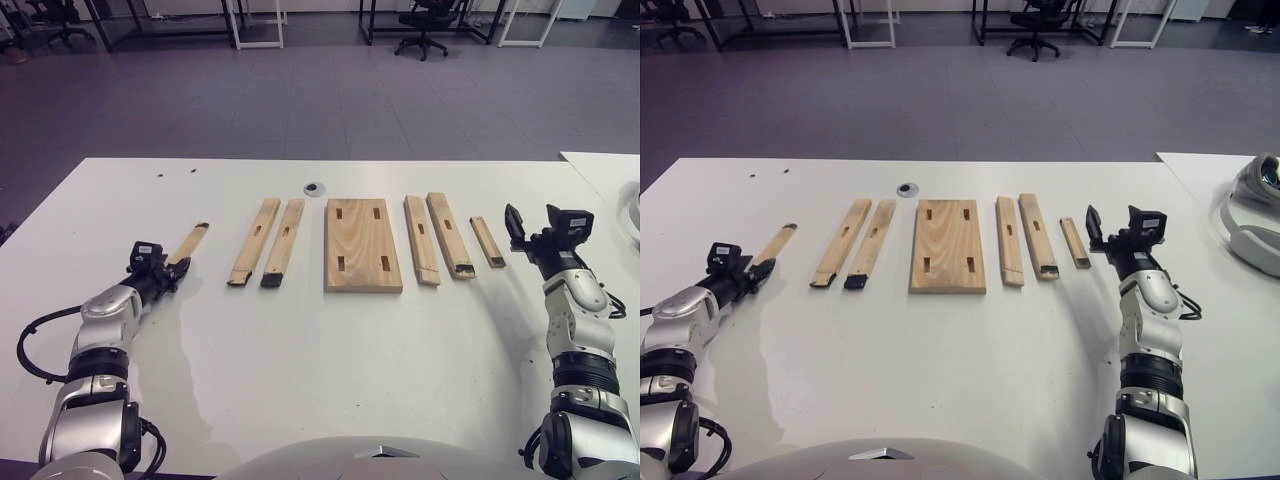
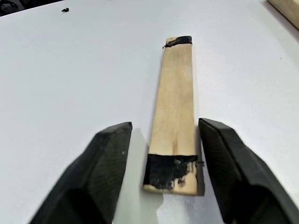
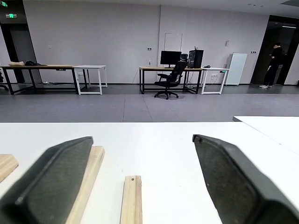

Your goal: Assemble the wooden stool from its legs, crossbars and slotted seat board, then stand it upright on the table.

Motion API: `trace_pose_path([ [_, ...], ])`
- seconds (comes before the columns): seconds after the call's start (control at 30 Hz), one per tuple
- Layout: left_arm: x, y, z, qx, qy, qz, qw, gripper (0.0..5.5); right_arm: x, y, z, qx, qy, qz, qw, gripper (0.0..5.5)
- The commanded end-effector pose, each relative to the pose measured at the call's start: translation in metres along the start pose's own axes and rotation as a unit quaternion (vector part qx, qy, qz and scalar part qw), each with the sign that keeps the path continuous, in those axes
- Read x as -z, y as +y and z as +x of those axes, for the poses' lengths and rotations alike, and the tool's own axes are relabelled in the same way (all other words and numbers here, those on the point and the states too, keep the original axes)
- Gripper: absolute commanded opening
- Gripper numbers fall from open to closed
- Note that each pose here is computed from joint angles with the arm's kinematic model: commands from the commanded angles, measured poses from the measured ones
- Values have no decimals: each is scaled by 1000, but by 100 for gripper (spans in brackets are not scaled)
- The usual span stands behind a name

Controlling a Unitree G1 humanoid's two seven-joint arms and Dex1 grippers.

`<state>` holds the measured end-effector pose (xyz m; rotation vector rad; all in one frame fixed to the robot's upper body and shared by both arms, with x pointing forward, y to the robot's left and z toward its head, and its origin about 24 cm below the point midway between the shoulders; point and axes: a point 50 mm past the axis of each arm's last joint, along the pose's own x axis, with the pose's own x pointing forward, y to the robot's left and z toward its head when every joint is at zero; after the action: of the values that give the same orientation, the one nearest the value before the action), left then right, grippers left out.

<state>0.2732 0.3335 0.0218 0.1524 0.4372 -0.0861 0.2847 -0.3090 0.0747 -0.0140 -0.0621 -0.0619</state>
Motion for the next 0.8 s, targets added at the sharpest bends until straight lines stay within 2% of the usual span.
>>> trace_pose_path([
  [0.03,20,-8,-3,19,41,0,999,199,-4,2,6,-2,-5,-6,1000,399],
  [0.13,22,-11,-4,30,46,18,998,136,-3,4,8,-7,-3,-5,1000,399],
  [0.27,19,-17,-2,39,22,32,998,129,-2,7,10,-22,10,0,1000,399],
  [0.33,-19,-26,4,50,-100,25,993,129,-3,20,14,-70,18,41,997,399],
  [0.37,-46,-40,6,76,-172,28,982,129,-10,32,17,-112,11,93,989,399],
  [0.47,-100,-92,10,155,-288,49,944,129,-37,72,23,-230,-16,216,949,399],
  [0.53,-123,-130,16,188,-324,44,926,129,-55,101,26,-286,-30,285,914,399],
  [0.63,-151,-184,9,252,-372,60,891,129,-72,140,30,-337,-24,367,867,399],
  [0.73,-171,-212,-1,282,-404,107,863,129,-83,169,33,-359,-15,419,834,399],
  [0.8,-176,-220,-6,295,-411,125,853,129,-92,181,31,-373,-18,440,817,371],
])
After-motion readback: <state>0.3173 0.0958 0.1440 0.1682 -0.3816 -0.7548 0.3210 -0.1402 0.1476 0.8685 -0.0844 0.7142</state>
